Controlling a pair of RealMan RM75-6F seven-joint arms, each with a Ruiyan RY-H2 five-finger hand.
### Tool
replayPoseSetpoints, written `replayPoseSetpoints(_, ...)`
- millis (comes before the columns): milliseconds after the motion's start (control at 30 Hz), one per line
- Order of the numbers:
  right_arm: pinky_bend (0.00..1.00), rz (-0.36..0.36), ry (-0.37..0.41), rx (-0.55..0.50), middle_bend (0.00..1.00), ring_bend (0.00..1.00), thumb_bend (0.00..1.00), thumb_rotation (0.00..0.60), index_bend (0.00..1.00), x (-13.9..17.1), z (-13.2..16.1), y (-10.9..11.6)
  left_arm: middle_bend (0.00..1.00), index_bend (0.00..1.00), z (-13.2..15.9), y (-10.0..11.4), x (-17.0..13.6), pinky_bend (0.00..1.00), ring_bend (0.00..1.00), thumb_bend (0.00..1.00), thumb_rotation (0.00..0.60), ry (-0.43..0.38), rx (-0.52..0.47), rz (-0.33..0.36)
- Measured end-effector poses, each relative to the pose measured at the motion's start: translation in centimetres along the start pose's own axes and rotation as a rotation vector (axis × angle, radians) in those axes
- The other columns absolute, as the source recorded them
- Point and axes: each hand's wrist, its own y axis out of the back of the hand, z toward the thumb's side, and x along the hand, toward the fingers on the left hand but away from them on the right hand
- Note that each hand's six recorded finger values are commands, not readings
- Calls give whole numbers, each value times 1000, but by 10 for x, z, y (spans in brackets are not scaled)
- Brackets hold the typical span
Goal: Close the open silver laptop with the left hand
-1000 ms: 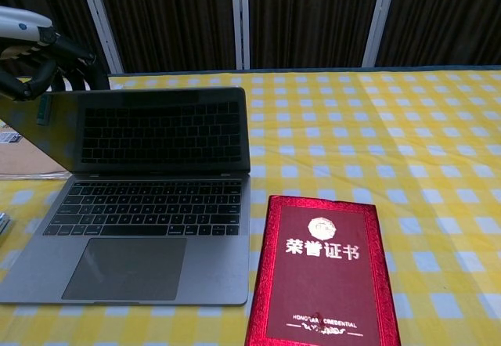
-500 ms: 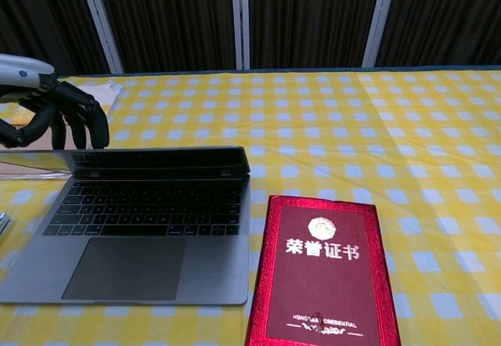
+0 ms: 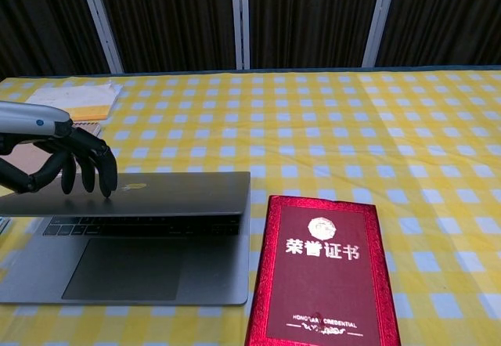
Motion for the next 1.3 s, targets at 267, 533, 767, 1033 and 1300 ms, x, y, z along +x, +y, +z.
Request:
replayPoseSetpoints(267, 0, -4, -4, -2, 0, 0, 0, 600, 30, 0, -2, 1, 309, 333, -1, -27, 17, 369, 310, 1000, 600, -5, 14, -53)
replayPoseSetpoints(533, 0, -7, -2, -4, 0, 0, 0, 600, 30, 1, -1, 3, 309, 333, 0, -45, 25, 369, 310, 1000, 600, -4, 48, -95)
replayPoseSetpoints(767, 0, -9, -1, -6, 0, 0, 0, 600, 33, 2, -1, 4, 309, 333, -2, -55, 29, 369, 310, 1000, 600, 2, 59, -115)
replayPoseSetpoints(1033, 0, -12, 0, -7, 0, 0, 0, 600, 34, 2, -1, 4, 309, 333, 1, -57, 31, 369, 310, 1000, 600, -2, 55, -109)
replayPoseSetpoints(1300, 0, -13, 6, -10, 0, 0, 0, 600, 34, 3, 0, 5, 247, 304, 14, -19, 13, 276, 265, 756, 600, -46, 25, 37)
